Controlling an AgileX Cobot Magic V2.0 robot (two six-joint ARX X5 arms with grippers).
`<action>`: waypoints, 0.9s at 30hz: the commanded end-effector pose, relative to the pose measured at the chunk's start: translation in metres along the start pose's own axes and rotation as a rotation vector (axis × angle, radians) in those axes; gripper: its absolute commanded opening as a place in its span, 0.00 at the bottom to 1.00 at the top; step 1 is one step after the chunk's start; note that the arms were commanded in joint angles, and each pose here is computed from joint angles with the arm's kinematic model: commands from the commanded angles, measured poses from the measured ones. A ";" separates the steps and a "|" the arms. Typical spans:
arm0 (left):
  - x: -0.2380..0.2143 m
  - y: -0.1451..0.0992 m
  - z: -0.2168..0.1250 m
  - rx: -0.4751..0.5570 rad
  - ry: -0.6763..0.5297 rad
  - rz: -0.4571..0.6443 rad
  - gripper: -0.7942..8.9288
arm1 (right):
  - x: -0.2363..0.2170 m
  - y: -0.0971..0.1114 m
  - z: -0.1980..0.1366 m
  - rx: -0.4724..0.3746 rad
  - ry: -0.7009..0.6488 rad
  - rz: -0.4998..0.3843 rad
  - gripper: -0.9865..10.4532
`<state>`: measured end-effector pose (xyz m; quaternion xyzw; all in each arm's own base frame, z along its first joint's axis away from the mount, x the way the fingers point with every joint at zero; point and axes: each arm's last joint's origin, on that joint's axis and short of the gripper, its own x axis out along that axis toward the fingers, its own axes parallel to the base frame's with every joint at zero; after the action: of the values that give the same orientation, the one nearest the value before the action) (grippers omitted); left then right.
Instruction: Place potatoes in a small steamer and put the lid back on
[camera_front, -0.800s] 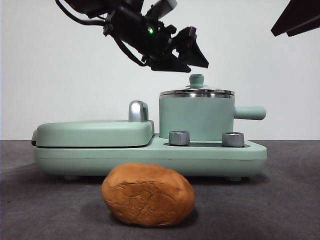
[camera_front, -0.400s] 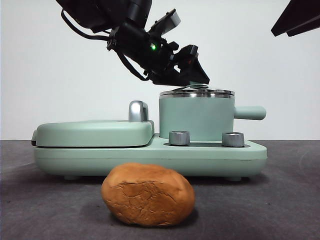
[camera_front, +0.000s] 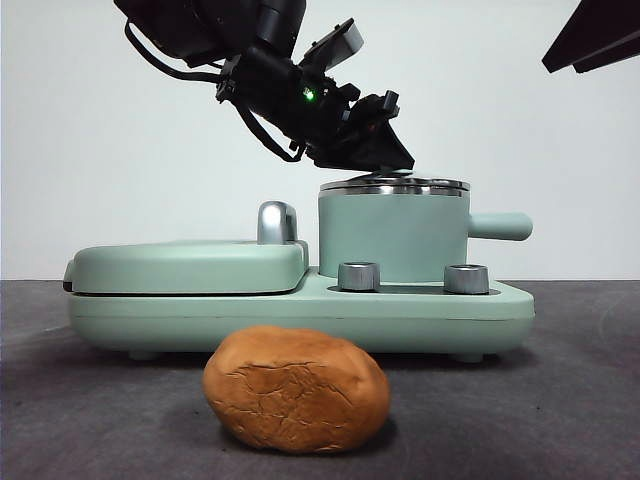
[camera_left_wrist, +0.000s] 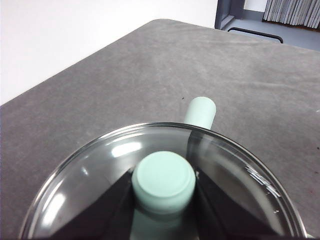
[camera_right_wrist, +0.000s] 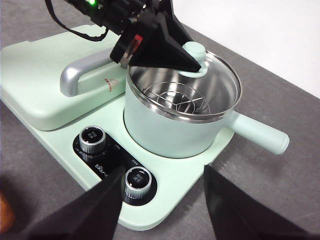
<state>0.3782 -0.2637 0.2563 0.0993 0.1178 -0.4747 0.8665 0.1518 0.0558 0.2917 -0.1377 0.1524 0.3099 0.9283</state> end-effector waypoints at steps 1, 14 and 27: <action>0.008 -0.001 -0.001 0.009 -0.003 -0.003 0.10 | -0.001 -0.001 0.006 -0.012 -0.019 -0.002 0.30; 0.002 0.002 0.013 0.024 -0.037 0.038 0.10 | -0.001 -0.001 0.006 -0.012 -0.019 -0.002 0.30; -0.051 0.001 0.074 0.067 -0.175 0.089 0.10 | -0.001 -0.001 0.006 -0.011 -0.019 -0.001 0.30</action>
<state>0.3662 -0.2431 0.3139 0.0984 0.0675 -0.4436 0.8883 0.1518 0.0558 0.2917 -0.1377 0.1524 0.3099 0.9283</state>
